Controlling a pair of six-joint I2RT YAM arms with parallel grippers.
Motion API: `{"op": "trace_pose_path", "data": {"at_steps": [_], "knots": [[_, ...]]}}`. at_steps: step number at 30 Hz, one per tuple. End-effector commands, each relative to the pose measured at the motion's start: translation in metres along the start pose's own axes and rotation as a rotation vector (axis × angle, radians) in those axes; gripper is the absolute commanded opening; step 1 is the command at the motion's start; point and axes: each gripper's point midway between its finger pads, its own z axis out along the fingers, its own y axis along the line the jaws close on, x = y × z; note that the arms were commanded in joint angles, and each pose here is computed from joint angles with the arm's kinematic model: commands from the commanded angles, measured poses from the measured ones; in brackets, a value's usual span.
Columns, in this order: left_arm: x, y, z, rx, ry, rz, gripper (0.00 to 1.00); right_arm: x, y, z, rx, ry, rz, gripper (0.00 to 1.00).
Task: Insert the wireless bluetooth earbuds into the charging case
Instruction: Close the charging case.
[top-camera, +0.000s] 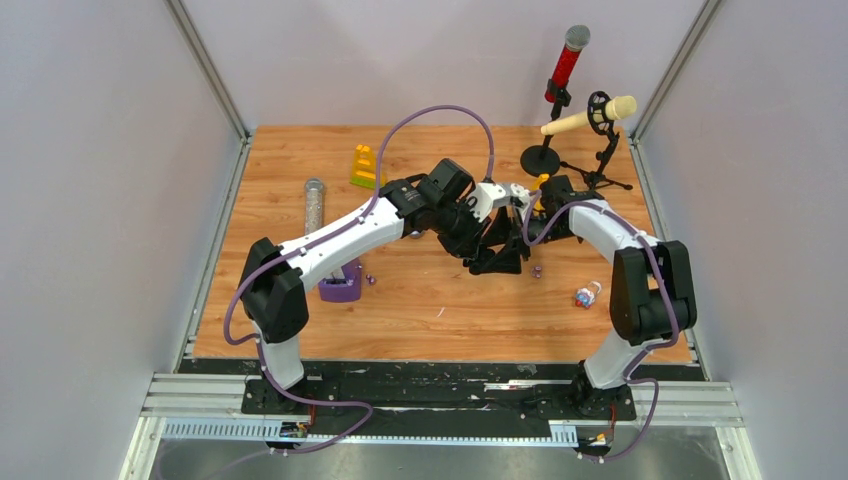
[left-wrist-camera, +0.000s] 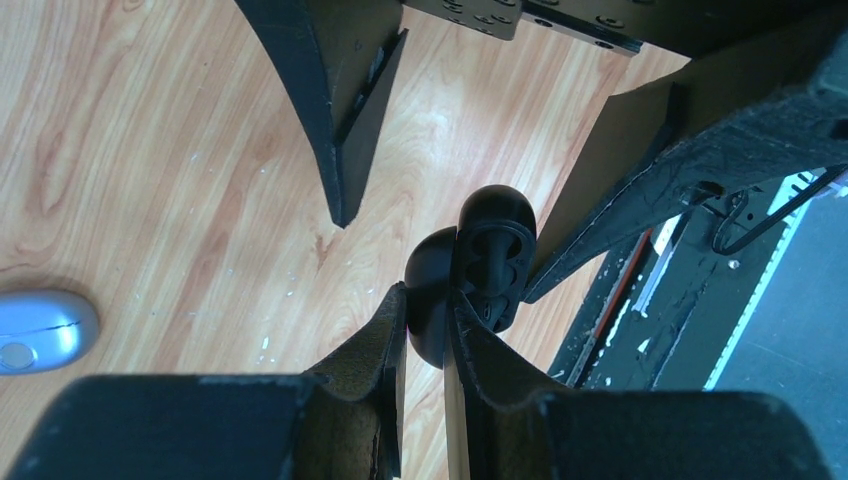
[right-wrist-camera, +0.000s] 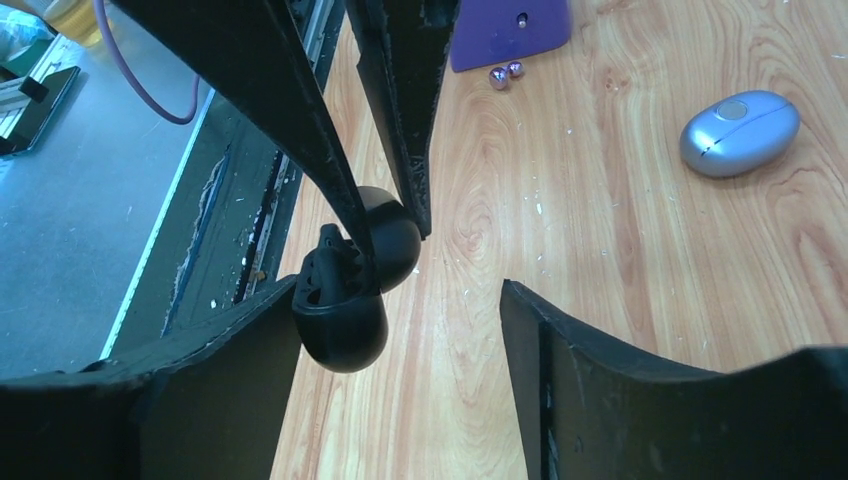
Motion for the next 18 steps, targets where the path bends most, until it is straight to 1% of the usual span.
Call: {"op": "trace_pose_path", "data": {"at_steps": [1, 3, 6, 12, 18], "knots": [[-0.015, -0.011, -0.015, 0.026, -0.059, 0.034, 0.20, -0.015, -0.007, -0.002, -0.010, -0.043, -0.050, 0.67], [-0.014, -0.011, -0.015, 0.029, -0.057, 0.033, 0.20, -0.016, -0.007, -0.002, -0.014, -0.047, -0.041, 0.56], [-0.014, -0.011, -0.014, 0.031, -0.053, 0.032, 0.21, -0.018, -0.007, -0.002, -0.019, -0.051, -0.021, 0.45], [-0.013, -0.011, -0.012, 0.032, -0.049, 0.028, 0.24, -0.019, -0.006, -0.002, -0.028, -0.055, -0.008, 0.43], [-0.013, -0.011, -0.011, 0.037, -0.045, 0.026, 0.27, -0.028, 0.000, -0.002, -0.043, -0.092, -0.019, 0.42]]}}
